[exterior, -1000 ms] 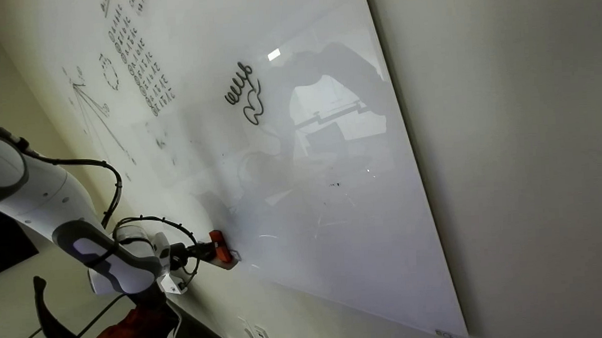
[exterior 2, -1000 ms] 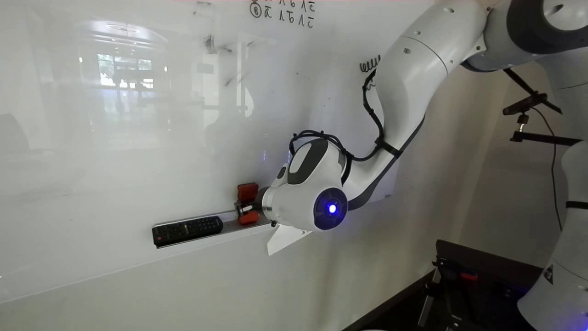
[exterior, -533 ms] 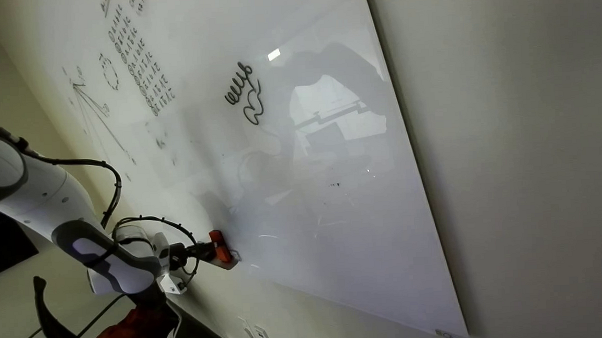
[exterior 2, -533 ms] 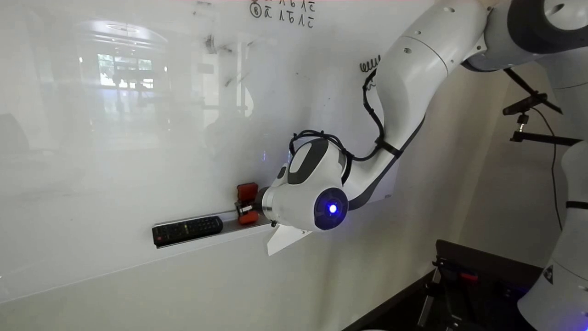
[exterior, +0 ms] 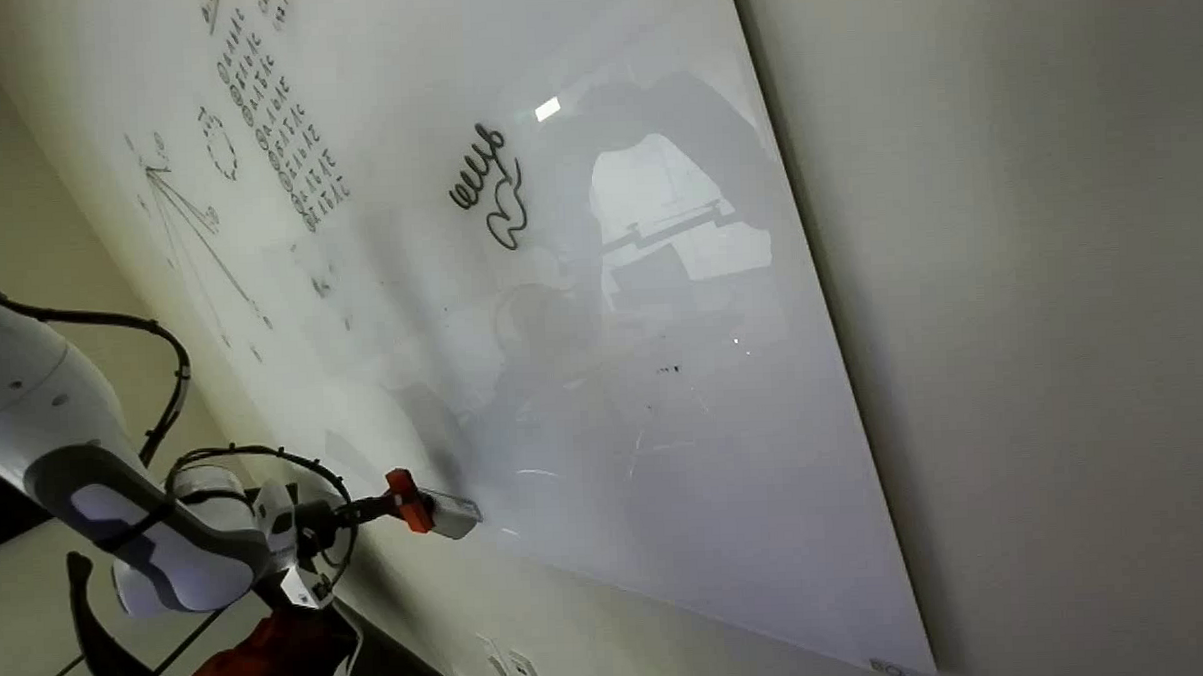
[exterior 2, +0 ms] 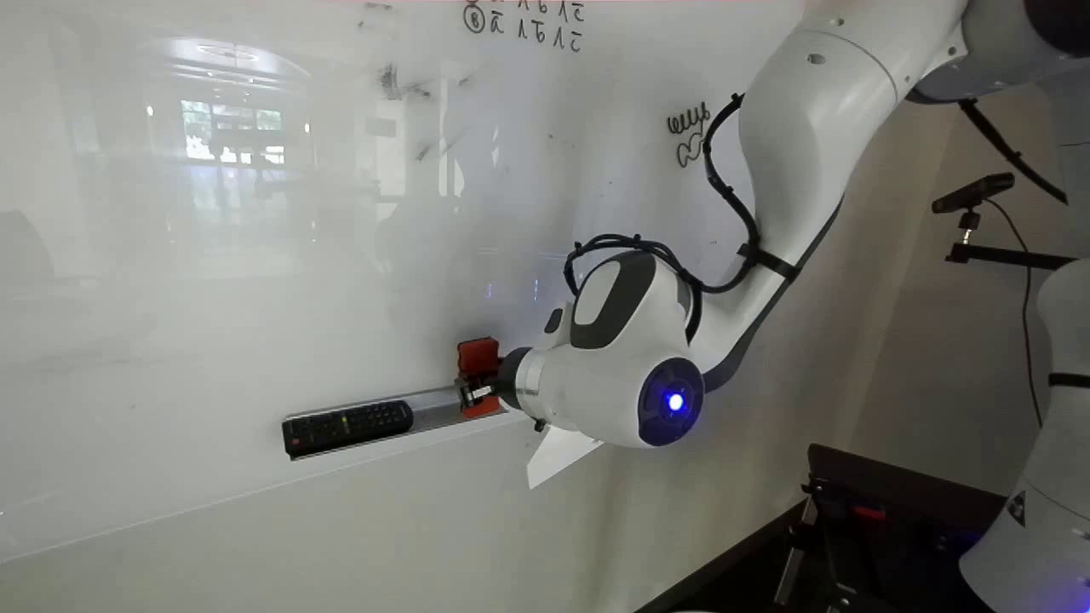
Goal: Erase the scribbles on the whiteboard with the duster
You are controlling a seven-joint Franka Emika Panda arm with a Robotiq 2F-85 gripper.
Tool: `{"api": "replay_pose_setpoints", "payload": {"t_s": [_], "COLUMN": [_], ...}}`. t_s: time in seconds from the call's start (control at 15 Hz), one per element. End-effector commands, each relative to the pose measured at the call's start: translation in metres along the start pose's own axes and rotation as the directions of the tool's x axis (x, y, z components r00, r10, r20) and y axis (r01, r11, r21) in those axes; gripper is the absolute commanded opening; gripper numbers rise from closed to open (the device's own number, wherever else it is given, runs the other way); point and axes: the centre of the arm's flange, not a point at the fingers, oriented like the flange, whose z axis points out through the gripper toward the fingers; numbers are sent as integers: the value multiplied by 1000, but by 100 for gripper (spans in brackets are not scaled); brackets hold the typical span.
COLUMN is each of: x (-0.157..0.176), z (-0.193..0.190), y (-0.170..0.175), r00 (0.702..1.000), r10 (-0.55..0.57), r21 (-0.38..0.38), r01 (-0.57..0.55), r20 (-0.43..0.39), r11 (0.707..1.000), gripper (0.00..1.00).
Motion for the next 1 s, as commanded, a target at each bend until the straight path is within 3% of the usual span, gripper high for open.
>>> {"api": "replay_pose_setpoints", "payload": {"t_s": [0.0, 0.6, 0.93], "x": [24, 132, 182], "z": [-50, -118, -149], "y": [30, 110, 163], "r00": [997, 988, 992], "r10": [9, 7, -68], "r21": [-50, -105, -84], "r01": [-12, -23, 59], "r20": [-70, -154, -106], "r11": [999, 994, 995], "gripper": [30, 30, 30]}}
